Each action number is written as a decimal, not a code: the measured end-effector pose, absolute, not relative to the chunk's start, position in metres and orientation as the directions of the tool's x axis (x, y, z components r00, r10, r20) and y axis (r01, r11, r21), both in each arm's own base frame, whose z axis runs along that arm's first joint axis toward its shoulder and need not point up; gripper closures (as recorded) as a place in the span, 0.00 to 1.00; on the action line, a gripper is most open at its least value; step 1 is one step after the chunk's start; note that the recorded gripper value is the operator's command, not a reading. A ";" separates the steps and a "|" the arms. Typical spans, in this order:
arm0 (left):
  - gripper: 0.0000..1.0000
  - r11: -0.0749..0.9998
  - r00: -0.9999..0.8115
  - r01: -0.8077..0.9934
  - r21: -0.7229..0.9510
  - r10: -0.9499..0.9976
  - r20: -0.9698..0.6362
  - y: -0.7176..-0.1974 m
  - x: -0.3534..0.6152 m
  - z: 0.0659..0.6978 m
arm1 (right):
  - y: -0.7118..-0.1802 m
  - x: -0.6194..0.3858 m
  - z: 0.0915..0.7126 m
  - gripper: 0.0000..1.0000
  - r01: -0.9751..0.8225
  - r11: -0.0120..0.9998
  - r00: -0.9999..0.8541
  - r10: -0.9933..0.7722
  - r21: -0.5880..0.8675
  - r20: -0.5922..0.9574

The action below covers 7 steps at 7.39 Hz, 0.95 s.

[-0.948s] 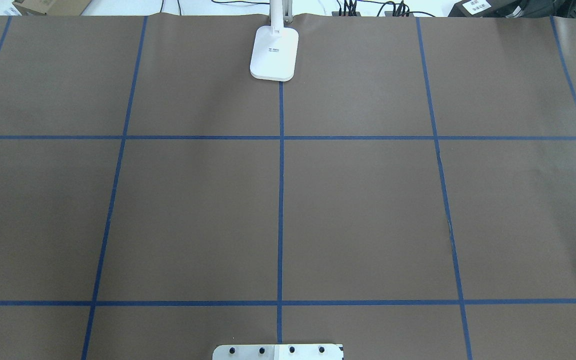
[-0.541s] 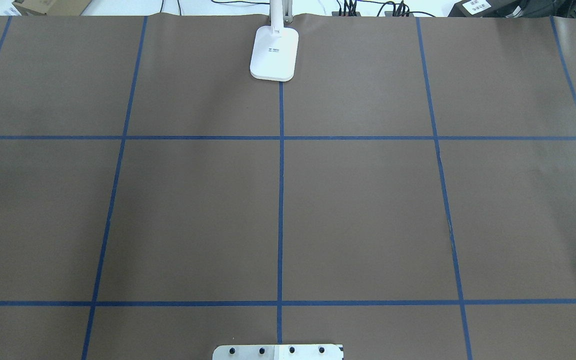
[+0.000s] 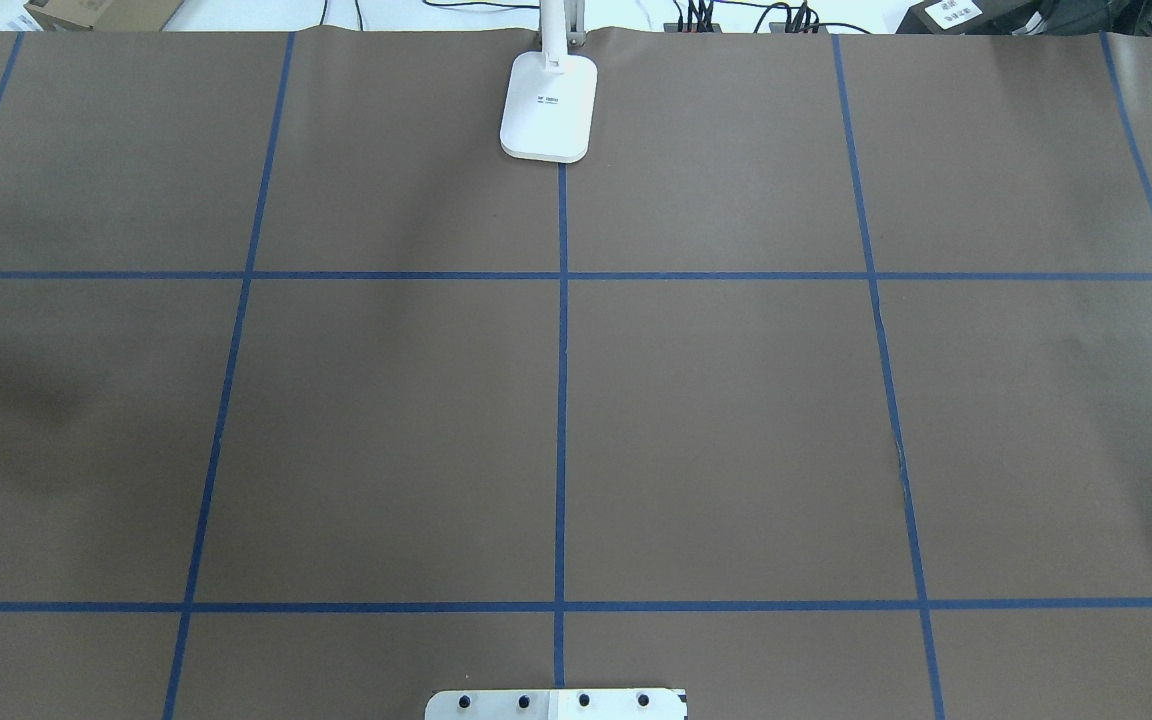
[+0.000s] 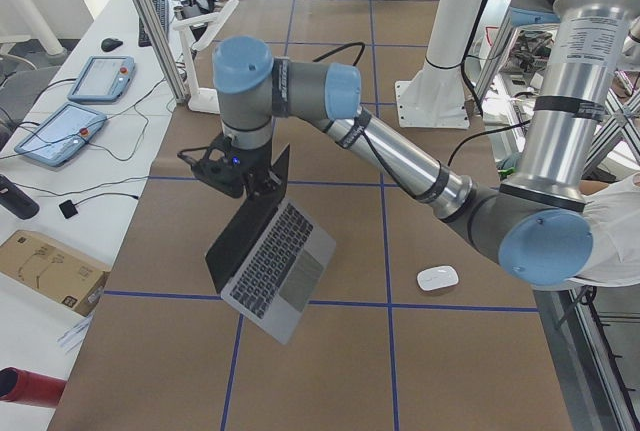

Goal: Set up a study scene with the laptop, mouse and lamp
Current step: 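Move the held laptop with the left gripper in front of the white lamp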

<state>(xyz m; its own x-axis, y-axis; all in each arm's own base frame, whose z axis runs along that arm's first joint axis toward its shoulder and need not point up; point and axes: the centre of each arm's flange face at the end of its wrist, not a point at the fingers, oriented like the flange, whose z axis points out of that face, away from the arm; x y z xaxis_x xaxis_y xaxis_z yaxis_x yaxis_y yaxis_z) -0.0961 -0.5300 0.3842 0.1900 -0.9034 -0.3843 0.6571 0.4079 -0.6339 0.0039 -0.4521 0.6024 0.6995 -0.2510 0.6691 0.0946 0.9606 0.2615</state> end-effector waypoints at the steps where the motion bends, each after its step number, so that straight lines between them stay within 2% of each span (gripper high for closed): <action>1: 1.00 0.374 0.156 0.652 -0.659 -0.917 -0.366 -0.548 -0.046 0.326 | -0.454 0.003 0.603 0.01 0.096 0.960 0.705 -0.251 0.262 0.663; 3: 1.00 0.261 0.064 0.626 -0.735 -0.956 -0.286 -0.559 0.053 0.218 | -0.456 0.002 0.609 0.01 0.100 0.963 0.709 -0.245 0.249 0.661; 5: 1.00 0.125 -0.014 0.583 -0.803 -0.986 -0.163 -0.544 0.150 0.122 | -0.460 0.000 0.621 0.01 0.103 0.968 0.711 -0.234 0.230 0.663; 7: 1.00 0.033 -0.044 0.598 -0.800 -0.996 -0.074 -0.529 0.259 0.047 | -0.462 -0.001 0.632 0.01 0.105 0.972 0.713 -0.221 0.211 0.666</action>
